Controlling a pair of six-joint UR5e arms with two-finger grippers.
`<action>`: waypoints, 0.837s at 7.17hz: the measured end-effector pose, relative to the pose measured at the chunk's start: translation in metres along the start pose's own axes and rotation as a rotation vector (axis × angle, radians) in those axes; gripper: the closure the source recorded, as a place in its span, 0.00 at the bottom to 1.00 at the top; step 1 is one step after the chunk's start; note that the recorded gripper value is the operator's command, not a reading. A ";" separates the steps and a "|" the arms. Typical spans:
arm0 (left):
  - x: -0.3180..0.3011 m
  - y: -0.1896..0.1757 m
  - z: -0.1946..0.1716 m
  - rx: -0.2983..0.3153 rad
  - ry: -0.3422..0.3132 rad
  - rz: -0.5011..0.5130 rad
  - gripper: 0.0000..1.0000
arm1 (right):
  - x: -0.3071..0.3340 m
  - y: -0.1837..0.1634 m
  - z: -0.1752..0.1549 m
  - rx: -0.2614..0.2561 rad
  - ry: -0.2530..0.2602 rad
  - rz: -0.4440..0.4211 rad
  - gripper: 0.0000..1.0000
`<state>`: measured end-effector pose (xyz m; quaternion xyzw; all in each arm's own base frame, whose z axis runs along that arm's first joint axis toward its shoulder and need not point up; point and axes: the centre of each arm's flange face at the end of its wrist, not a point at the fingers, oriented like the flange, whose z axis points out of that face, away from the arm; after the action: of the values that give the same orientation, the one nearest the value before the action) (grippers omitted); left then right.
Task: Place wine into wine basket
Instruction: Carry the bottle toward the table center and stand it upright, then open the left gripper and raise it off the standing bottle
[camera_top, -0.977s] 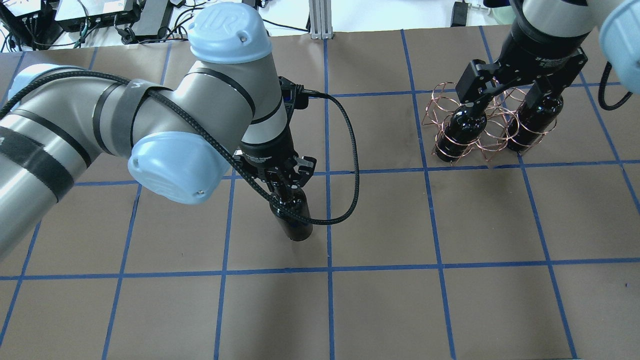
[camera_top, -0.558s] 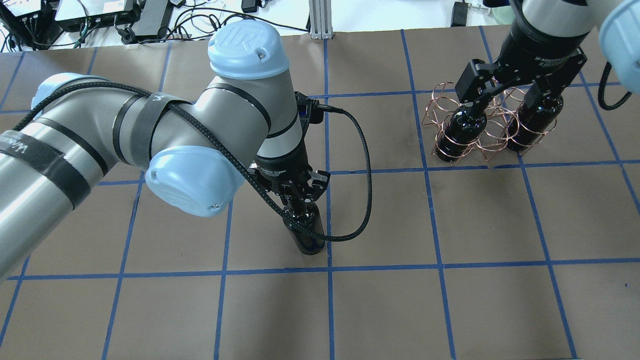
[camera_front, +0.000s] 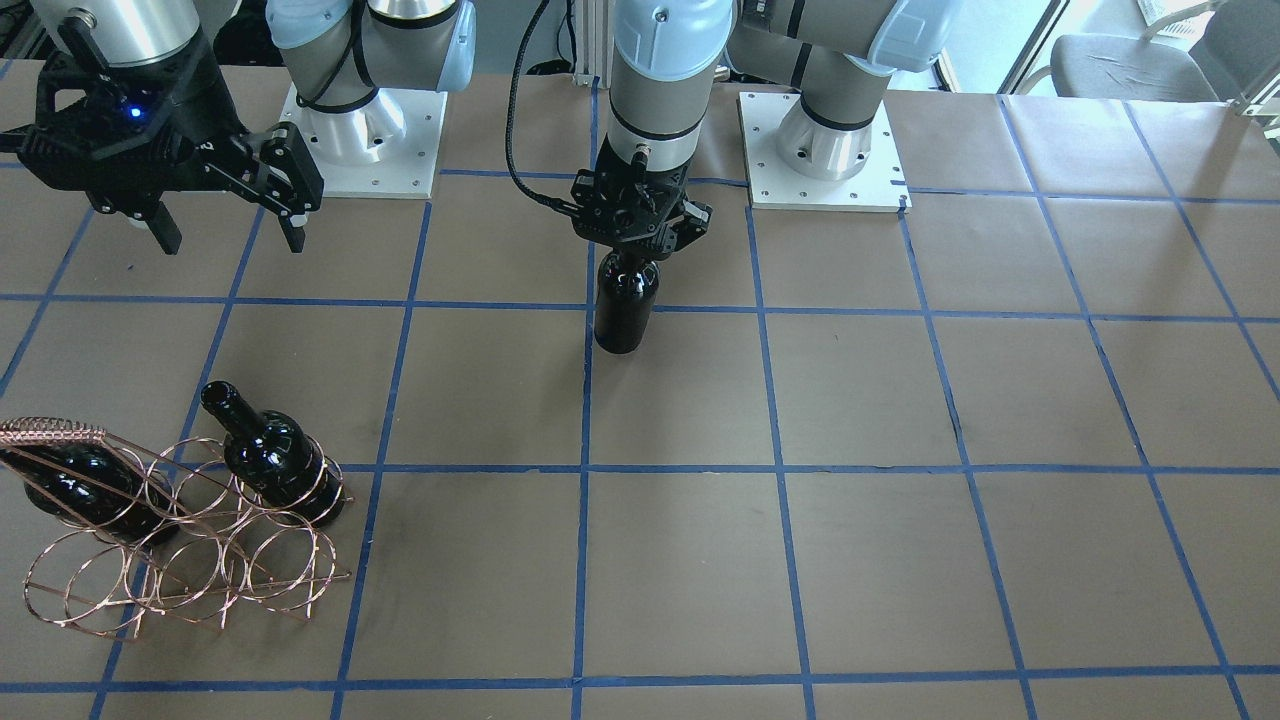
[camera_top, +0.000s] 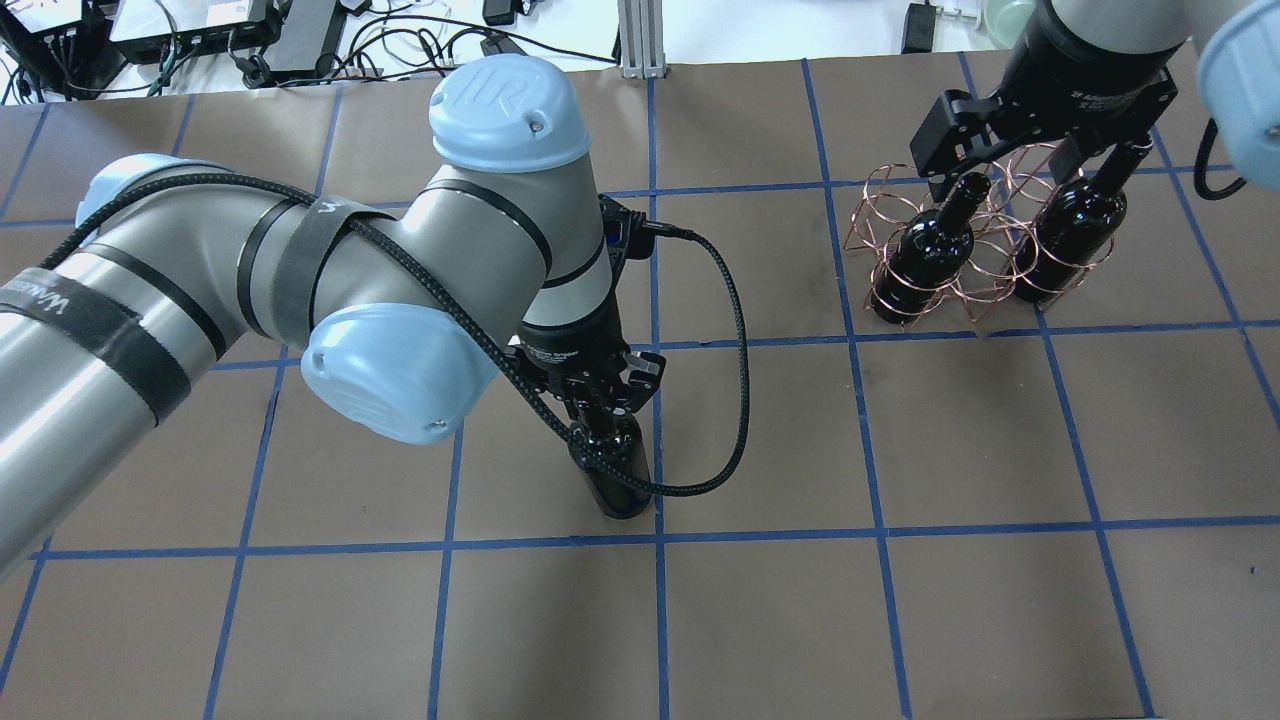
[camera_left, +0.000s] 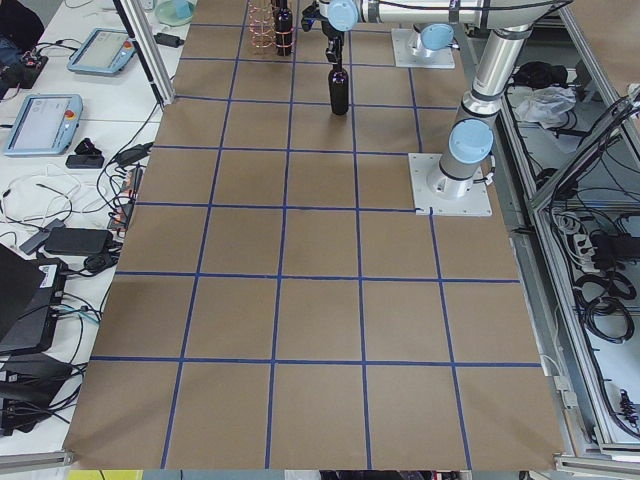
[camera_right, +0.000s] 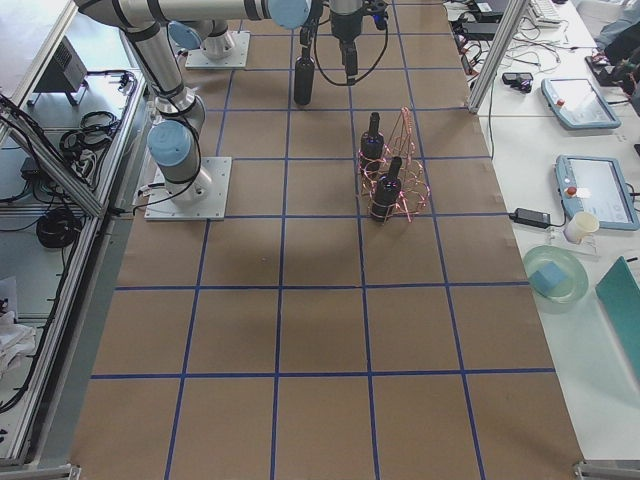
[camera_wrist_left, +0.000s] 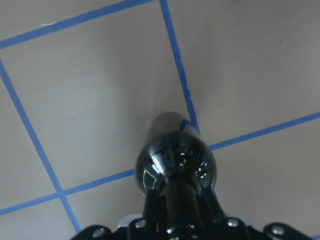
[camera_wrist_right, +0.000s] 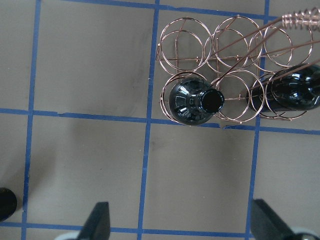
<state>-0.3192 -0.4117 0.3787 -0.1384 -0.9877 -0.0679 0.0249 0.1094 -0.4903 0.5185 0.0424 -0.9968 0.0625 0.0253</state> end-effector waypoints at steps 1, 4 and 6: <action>0.000 -0.001 0.001 -0.002 0.001 -0.002 0.78 | 0.000 -0.001 0.001 -0.001 0.000 0.004 0.00; -0.001 -0.002 0.002 -0.004 0.005 -0.004 0.07 | -0.001 0.002 0.005 -0.034 -0.010 -0.006 0.00; -0.002 -0.003 -0.002 0.007 0.002 0.000 0.00 | -0.003 0.004 0.005 -0.044 -0.018 -0.010 0.00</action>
<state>-0.3182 -0.4152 0.3806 -0.1382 -0.9879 -0.0647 0.0263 0.1113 -0.4868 0.5129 0.0474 -0.9979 0.0398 0.0175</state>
